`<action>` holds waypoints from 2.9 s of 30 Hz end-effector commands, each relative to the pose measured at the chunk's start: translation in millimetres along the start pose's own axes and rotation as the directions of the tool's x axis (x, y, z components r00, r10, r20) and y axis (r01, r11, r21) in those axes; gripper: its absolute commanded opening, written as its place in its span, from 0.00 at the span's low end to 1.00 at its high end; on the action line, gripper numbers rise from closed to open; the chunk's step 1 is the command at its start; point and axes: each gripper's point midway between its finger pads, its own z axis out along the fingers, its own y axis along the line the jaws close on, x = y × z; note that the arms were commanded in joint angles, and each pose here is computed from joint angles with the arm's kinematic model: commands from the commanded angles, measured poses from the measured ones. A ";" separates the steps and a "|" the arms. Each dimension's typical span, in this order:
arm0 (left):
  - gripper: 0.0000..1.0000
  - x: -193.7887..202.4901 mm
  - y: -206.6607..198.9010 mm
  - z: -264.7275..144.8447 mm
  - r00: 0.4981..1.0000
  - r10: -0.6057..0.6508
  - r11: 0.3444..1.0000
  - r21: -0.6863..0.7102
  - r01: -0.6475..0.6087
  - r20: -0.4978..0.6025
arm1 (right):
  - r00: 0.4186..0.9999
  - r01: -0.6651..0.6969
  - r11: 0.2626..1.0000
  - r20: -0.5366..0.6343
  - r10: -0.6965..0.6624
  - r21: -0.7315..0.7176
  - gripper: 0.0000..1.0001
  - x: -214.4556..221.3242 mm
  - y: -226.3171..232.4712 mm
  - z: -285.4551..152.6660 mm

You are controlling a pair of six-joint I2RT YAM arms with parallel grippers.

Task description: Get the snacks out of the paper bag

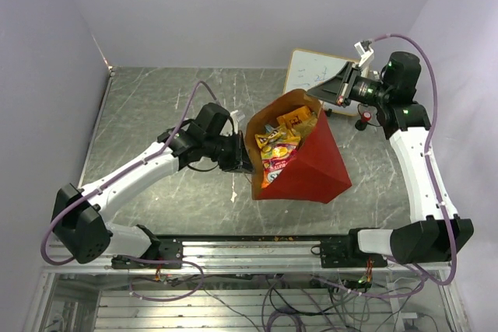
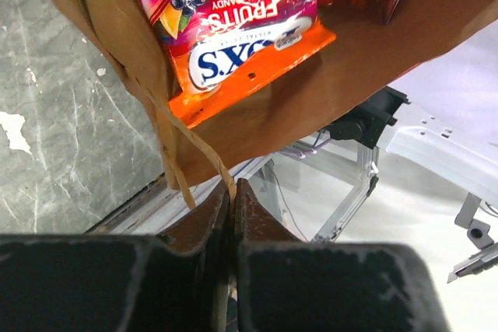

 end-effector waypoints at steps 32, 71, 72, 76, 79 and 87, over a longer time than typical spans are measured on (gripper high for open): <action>0.47 -35.6 1.7 65.1 0.994 0.094 0.970 -0.228 -0.079 0.053 | 0.995 0.095 0.977 -0.030 -0.091 0.190 0.00 -12.3 -19.4 -7.8; 0.07 -55.6 -17.7 68.0 0.969 0.197 0.973 -0.147 -0.175 0.149 | 0.988 0.156 0.933 -0.046 -0.149 0.325 0.00 -14.9 -48.1 -34.2; 0.07 -56.6 -24.0 61.0 0.966 0.206 0.973 -0.134 -0.186 0.158 | 0.986 0.164 0.924 -0.045 -0.158 0.344 0.00 -17.0 -49.9 -35.4; 0.07 -55.7 -42.4 38.2 0.960 0.220 0.974 -0.100 -0.205 0.174 | 0.984 0.180 0.915 -0.057 -0.171 0.361 0.00 -19.5 -52.0 -31.6; 0.07 -55.3 -53.6 27.0 0.962 0.215 0.976 -0.083 -0.204 0.169 | 0.983 0.185 0.914 -0.051 -0.179 0.361 0.00 -23.4 -49.7 -30.9; 0.07 -73.8 -89.1 -1.8 0.943 0.294 0.954 -0.103 -0.281 0.157 | 0.976 0.213 0.902 -0.050 -0.210 0.375 0.00 -27.2 -46.6 -30.9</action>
